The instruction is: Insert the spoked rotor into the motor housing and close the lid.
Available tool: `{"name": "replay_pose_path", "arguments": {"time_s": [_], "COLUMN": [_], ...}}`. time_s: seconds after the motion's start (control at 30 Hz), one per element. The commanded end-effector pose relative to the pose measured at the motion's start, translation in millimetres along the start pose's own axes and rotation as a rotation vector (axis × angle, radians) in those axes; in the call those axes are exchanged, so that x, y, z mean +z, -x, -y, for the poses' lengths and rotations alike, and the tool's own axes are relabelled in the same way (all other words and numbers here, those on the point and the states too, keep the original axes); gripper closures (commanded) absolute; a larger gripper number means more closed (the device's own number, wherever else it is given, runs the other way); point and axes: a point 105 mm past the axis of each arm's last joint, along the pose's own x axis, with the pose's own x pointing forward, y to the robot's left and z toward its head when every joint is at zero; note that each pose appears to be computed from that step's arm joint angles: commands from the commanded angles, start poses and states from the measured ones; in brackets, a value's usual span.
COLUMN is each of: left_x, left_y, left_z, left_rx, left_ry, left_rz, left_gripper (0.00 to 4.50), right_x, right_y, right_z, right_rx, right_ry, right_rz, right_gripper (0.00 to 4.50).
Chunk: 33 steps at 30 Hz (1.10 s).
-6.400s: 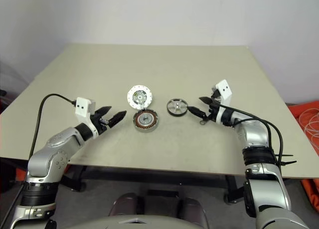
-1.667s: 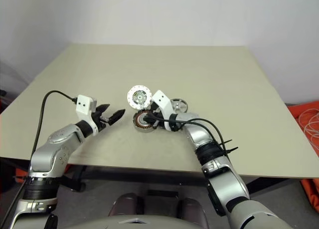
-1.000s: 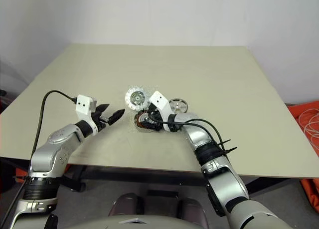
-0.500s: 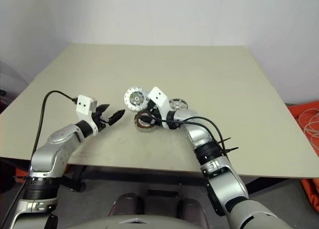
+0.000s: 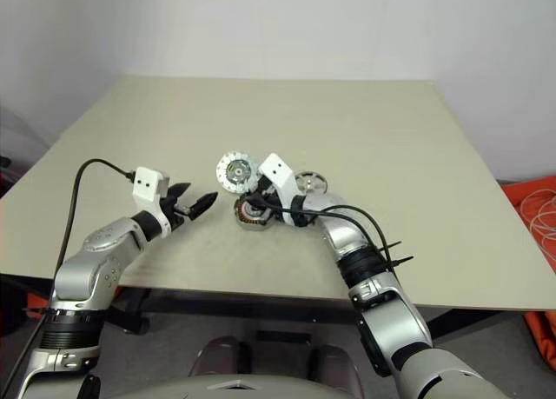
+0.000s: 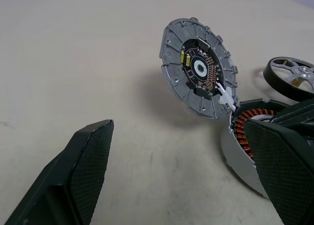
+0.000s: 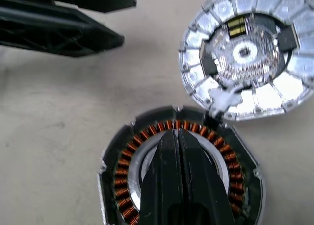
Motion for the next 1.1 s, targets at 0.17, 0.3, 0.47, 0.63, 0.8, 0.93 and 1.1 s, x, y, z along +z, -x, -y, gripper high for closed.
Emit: {"name": "replay_pose_path", "arguments": {"time_s": [0.17, 0.3, 0.47, 0.63, 0.8, 0.93, 1.1], "left_x": [11.3, 12.2, 13.3, 13.2, 12.7, 12.0, 10.9], "left_y": [2.9, 2.2, 2.0, 2.6, 2.1, 1.9, 1.4], "left_z": [-0.5, -1.9, -3.4, -4.2, -3.1, -1.4, -1.9], "left_rx": [-0.001, 0.002, 0.006, 0.009, 0.006, 0.003, 0.002], "left_ry": [-0.032, -0.033, -0.035, -0.036, -0.034, -0.028, -0.023], "left_rz": [0.031, 0.033, 0.036, 0.035, 0.034, 0.034, 0.03], "left_gripper": [0.0, 0.0, 0.0, 0.0, 0.0, 0.0, 0.0], "right_x": [-6.1, -7.3, -11.6, -6.8, 27.7, 37.1, 29.4], "right_y": [7.5, 8.9, 9.0, 9.1, 14.8, 27.8, 62.8], "right_z": [2.7, 5.4, 7.7, 9.3, 17.9, 36.6, 66.6], "right_rx": [-0.019, -0.03, -0.047, -0.053, -0.072, -0.151, -0.273], "right_ry": [0.012, 0.013, 0.014, 0.018, 0.023, 0.049, 0.041], "right_rz": [-0.006, -0.012, -0.028, -0.014, 0.095, 0.104, 0.068], "right_gripper": [4.48, 4.48, 4.48, 4.48, 4.48, 4.48, 4.48]}}
